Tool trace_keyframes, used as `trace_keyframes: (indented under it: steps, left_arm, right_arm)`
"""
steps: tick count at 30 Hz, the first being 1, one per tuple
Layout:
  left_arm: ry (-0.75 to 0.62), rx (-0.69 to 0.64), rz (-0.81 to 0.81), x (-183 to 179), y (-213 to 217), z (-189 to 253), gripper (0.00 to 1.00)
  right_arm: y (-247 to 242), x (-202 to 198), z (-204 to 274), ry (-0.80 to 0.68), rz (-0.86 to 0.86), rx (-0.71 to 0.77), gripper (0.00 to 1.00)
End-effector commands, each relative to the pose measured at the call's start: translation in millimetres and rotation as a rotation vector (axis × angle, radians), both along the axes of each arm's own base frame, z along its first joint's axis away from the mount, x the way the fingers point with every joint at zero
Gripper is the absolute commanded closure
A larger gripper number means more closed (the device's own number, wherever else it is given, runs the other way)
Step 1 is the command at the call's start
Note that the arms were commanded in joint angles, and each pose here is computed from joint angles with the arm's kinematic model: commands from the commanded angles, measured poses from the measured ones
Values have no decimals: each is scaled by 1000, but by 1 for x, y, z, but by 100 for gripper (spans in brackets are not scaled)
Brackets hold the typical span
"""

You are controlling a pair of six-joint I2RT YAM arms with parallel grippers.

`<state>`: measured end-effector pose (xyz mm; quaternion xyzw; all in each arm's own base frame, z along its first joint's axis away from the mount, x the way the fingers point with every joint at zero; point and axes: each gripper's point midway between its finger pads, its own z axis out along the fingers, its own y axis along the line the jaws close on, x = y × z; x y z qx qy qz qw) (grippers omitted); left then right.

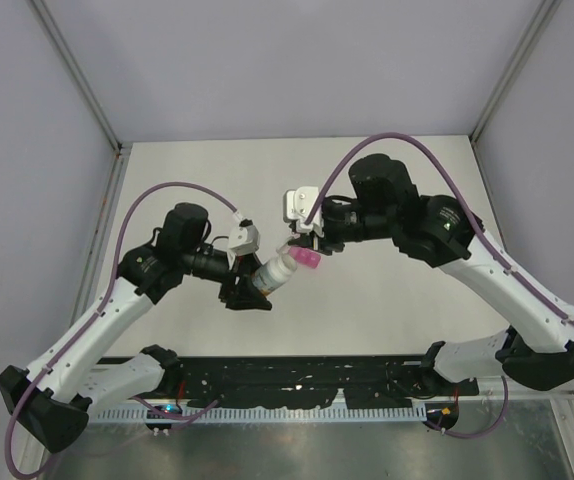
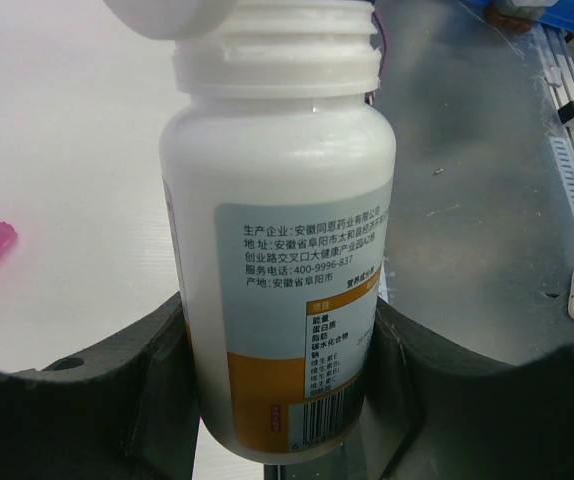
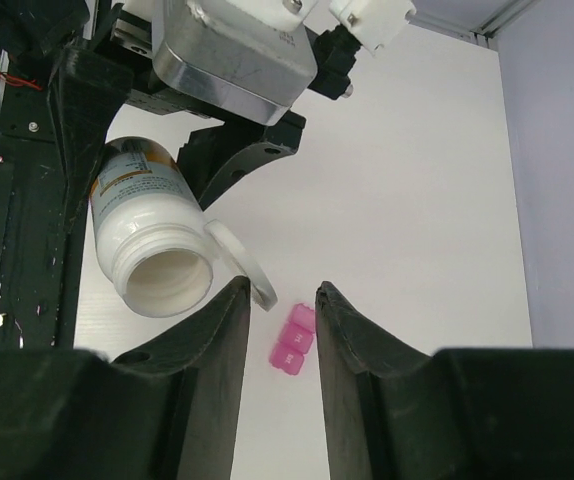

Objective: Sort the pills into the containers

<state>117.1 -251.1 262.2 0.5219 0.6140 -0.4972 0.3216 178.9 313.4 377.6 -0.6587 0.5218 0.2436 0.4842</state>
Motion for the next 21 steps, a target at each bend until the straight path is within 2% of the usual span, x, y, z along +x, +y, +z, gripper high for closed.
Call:
trace_keyframes:
  steps: [1,21]
  left_arm:
    - [-44,-23,-17,-4,0,6,100]
    - [-58,-6,-33,-6,-3,3,100]
  right_arm:
    - [7,7,28,-33,-23,79,62]
    - [22,9,16,30,-6,64,57]
